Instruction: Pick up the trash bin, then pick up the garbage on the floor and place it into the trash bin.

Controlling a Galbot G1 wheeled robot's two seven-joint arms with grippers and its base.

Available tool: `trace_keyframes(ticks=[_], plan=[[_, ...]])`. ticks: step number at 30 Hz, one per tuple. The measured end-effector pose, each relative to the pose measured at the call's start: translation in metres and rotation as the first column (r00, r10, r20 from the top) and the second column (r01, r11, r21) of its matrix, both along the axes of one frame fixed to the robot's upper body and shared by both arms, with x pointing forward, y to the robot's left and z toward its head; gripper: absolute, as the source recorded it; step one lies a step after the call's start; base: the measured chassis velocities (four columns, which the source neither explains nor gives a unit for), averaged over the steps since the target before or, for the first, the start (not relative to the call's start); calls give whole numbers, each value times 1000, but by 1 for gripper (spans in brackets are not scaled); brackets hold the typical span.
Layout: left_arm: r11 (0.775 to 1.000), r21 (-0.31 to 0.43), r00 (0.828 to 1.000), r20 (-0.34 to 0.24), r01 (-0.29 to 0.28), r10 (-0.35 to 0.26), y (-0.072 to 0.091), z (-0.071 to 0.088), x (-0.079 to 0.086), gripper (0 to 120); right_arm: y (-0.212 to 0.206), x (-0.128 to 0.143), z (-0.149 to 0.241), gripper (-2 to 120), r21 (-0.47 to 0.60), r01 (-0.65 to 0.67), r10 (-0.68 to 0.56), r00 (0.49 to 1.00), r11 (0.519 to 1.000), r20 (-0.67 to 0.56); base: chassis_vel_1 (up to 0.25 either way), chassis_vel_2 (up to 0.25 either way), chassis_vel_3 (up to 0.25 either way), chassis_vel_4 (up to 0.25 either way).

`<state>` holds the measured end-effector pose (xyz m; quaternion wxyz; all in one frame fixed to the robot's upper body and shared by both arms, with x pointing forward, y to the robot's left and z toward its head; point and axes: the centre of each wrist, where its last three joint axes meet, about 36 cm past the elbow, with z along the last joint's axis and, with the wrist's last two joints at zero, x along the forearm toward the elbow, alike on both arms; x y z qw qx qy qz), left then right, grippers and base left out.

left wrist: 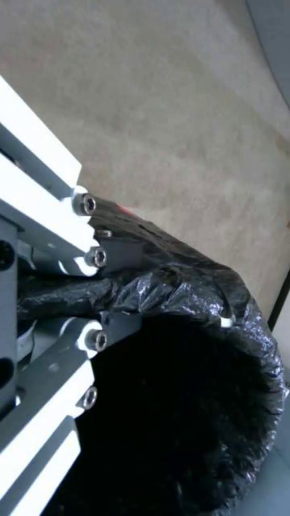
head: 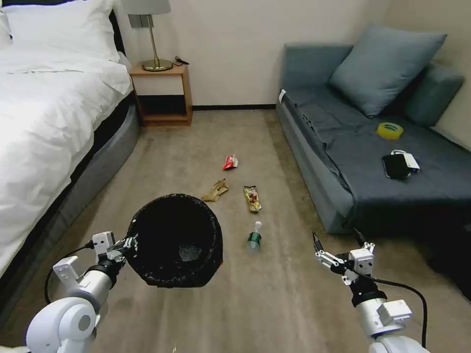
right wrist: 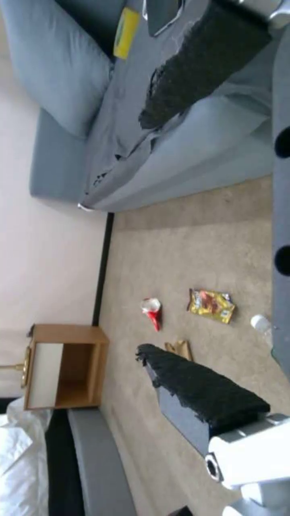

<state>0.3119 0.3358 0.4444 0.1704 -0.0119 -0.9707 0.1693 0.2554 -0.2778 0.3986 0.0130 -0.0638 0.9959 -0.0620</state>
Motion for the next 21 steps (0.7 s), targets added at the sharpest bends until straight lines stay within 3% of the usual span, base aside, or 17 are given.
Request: trace_keyframes(ticks=[21], plan=[[1000, -5, 1000, 11, -23, 23, 11, 2, 3, 4, 8, 0, -6, 100, 15, -4, 4, 1000, 1000, -8, -132, 138, 136, -126]])
